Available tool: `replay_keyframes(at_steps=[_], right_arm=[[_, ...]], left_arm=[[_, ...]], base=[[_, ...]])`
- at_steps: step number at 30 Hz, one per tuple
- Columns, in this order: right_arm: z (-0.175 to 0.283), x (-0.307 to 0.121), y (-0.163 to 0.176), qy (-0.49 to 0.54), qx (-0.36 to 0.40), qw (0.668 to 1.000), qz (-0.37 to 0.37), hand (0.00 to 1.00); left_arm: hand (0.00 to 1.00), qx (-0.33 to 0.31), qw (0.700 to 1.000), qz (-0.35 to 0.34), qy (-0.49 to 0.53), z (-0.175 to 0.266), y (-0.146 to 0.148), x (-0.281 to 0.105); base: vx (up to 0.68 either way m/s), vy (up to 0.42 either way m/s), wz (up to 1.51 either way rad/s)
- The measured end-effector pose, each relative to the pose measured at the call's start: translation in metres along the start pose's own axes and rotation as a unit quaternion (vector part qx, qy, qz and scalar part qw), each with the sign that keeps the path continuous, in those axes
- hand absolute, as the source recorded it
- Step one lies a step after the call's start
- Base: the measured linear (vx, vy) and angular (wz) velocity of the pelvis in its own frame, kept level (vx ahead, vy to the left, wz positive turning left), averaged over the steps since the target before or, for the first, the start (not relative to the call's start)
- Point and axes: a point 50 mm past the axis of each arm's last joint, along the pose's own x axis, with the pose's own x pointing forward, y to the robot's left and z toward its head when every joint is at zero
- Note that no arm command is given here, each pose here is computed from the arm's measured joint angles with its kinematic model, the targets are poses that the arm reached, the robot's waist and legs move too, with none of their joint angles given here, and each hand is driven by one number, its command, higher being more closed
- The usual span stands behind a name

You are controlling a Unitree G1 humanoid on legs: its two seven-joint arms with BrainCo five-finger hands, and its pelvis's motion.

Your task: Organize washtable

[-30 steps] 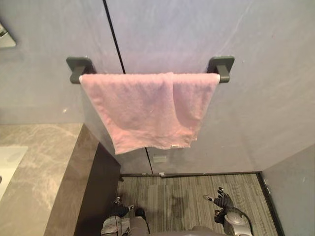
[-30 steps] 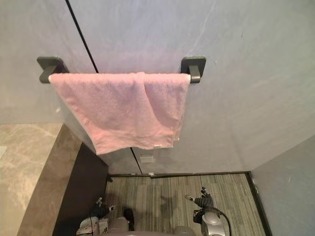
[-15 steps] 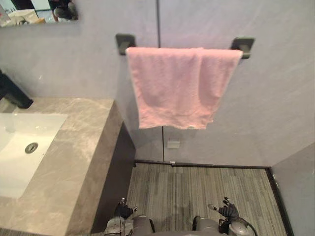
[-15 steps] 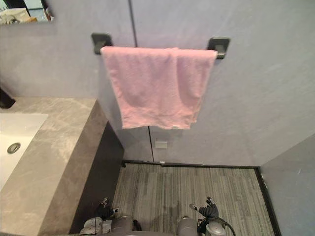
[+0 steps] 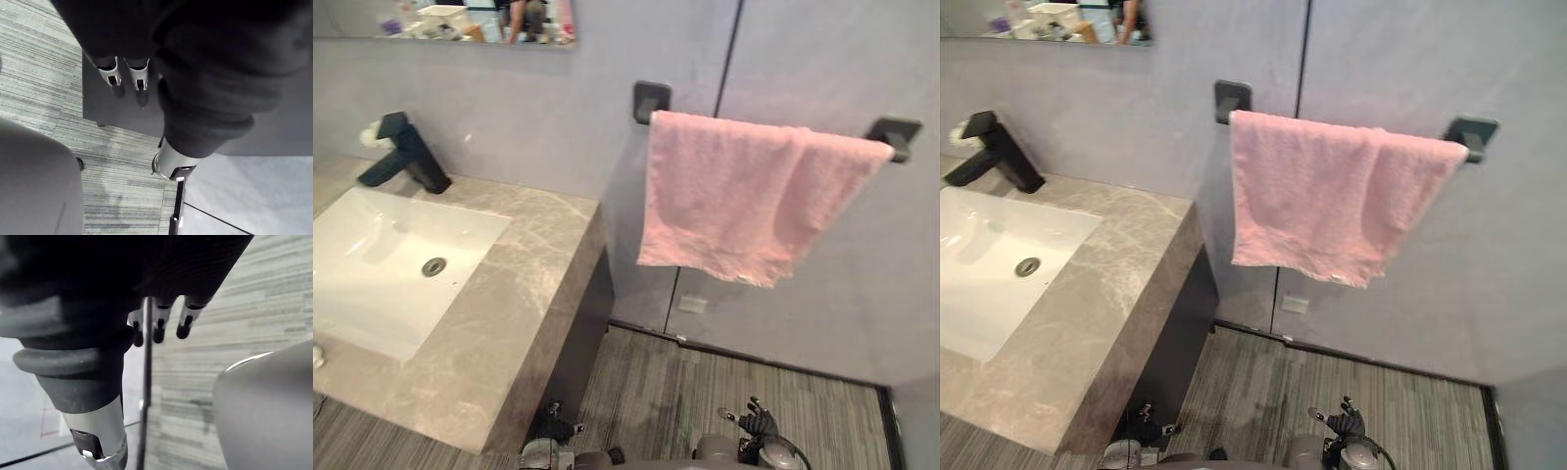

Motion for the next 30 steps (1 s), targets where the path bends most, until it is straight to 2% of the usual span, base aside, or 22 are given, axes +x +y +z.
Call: replay_keyframes(at_steps=[8, 12, 14, 21, 24, 30], right_arm=[[0.001, 0.001, 0.011, 0.007, -0.003, 1.0, 0.013, 0.0], [0.002, 0.001, 0.013, 0.005, 0.006, 1.0, 0.01, 0.0], [0.018, 0.002, 0.012, -0.026, 0.008, 1.0, 0.007, 0.0], [0.032, 0.008, 0.001, -0.038, 0.018, 0.999, -0.017, 0.0], [0.028, 0.007, 0.009, -0.028, 0.011, 1.0, -0.003, 0.0], [0.016, 0.007, 0.015, -0.003, -0.005, 1.0, 0.008, 0.0]], left_arm=[[0.0, -0.024, 1.0, 0.017, 0.004, 0.0, 0.006, 0.0], [0.0, -0.029, 0.999, 0.017, -0.038, 0.021, 0.004, 0.002], [0.0, -0.03, 0.999, 0.013, -0.033, 0.02, 0.0, 0.002], [0.0, 0.019, 0.999, -0.02, -0.025, 0.024, -0.014, 0.006], [0.0, 0.046, 0.999, -0.017, -0.016, 0.016, -0.008, 0.005], [0.0, 0.055, 0.998, -0.019, -0.007, 0.01, -0.009, 0.003]], base=[[-0.01, -0.117, 0.41], [-0.1, -0.087, 1.75], [-0.04, 0.007, 1.64], [-0.06, 0.086, 1.4], [-0.16, 0.204, 0.08], [-0.18, 0.086, 0.03]])
